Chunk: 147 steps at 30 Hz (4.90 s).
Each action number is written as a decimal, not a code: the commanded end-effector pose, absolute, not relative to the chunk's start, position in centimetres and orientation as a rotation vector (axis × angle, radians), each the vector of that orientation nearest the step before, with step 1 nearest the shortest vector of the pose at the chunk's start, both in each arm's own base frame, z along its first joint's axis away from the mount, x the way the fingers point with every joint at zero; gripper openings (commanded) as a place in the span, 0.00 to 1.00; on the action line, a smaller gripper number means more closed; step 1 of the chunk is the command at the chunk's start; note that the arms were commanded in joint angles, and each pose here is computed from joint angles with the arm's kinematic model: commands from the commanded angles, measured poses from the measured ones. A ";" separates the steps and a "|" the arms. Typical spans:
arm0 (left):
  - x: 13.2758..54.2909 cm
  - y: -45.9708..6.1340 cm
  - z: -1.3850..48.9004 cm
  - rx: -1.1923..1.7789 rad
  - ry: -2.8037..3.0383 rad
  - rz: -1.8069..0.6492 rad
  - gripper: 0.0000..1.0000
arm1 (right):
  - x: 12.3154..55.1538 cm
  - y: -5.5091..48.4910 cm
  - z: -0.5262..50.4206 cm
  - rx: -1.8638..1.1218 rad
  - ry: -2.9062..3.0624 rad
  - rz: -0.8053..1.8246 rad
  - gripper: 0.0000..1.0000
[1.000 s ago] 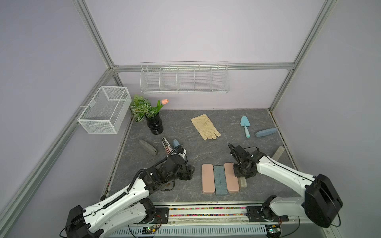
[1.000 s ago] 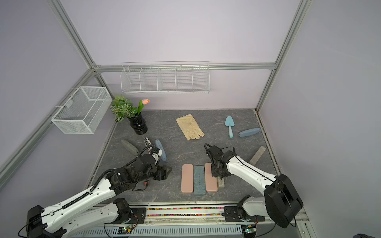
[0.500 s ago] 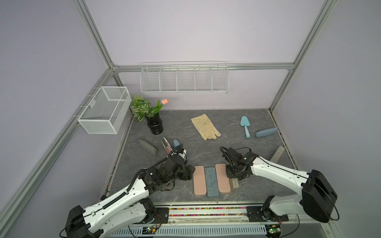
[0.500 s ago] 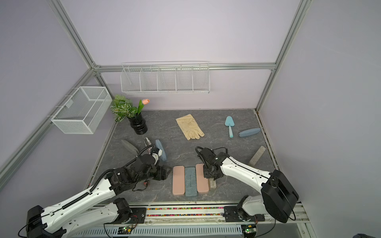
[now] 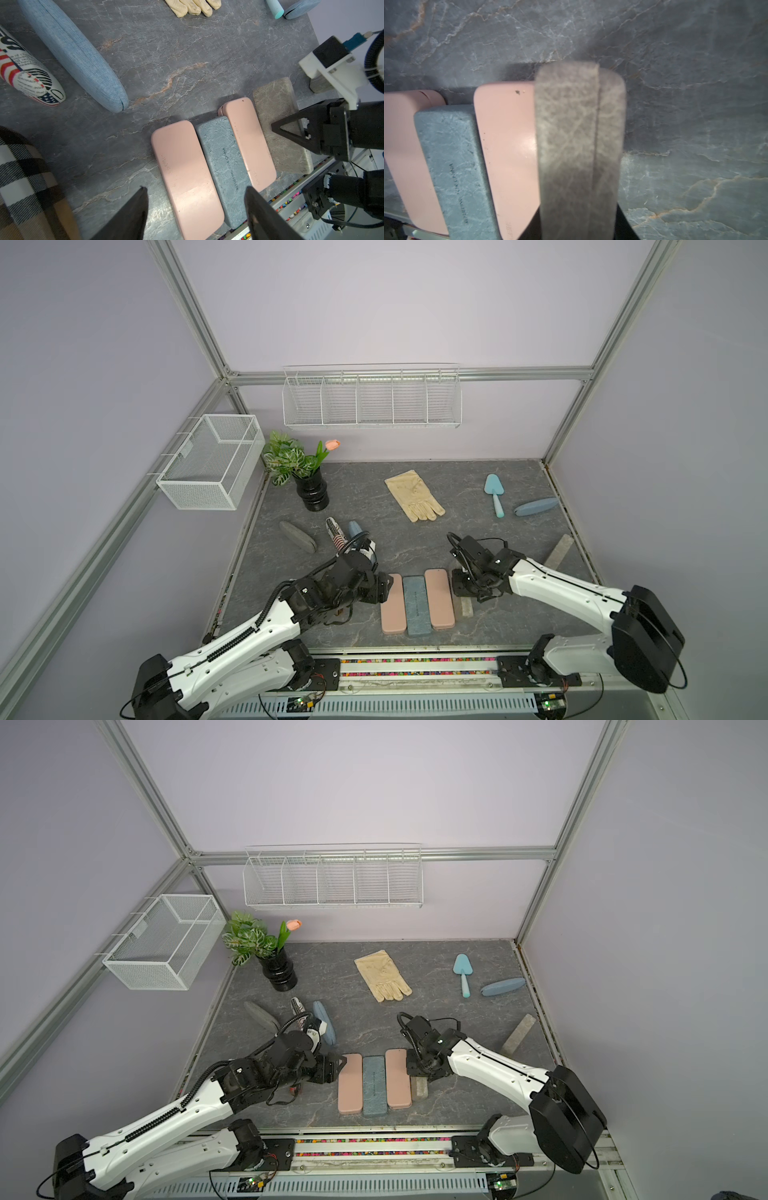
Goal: Close the glasses case
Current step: Place the glasses case at the center of the board, then move the glasses case to the center of the board, then pick up the glasses case at the center of the board.
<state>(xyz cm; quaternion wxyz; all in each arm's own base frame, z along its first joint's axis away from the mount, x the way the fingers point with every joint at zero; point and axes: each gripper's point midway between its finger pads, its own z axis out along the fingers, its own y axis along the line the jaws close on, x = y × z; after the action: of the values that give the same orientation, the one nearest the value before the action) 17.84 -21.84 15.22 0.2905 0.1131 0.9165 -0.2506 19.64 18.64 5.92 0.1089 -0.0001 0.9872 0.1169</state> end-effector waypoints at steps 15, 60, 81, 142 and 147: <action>17.8 -21.6 14.7 0.311 2.460 -0.638 0.74 | 18.5 15.8 6.6 0.140 2.932 0.399 0.62; 17.6 -21.7 14.8 0.318 2.453 -0.659 0.74 | 20.4 9.4 3.4 0.380 2.928 -0.105 0.15; 17.6 -21.7 14.9 0.317 2.453 -0.659 0.74 | 19.1 11.8 5.5 0.475 2.843 -0.039 0.25; 18.2 -20.8 15.3 0.250 2.427 -0.625 0.77 | 29.8 -6.4 7.2 0.907 2.903 -0.119 0.23; 18.1 -20.9 15.6 0.260 2.420 -0.641 0.76 | 27.7 -0.4 8.8 0.693 2.978 -0.007 0.24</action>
<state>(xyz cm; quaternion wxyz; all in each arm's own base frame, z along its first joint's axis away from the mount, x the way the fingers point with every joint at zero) 18.10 -20.95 15.60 0.3053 0.0992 0.9161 -0.2403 30.08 -3.44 7.70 0.0614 0.2603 0.9629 -0.0355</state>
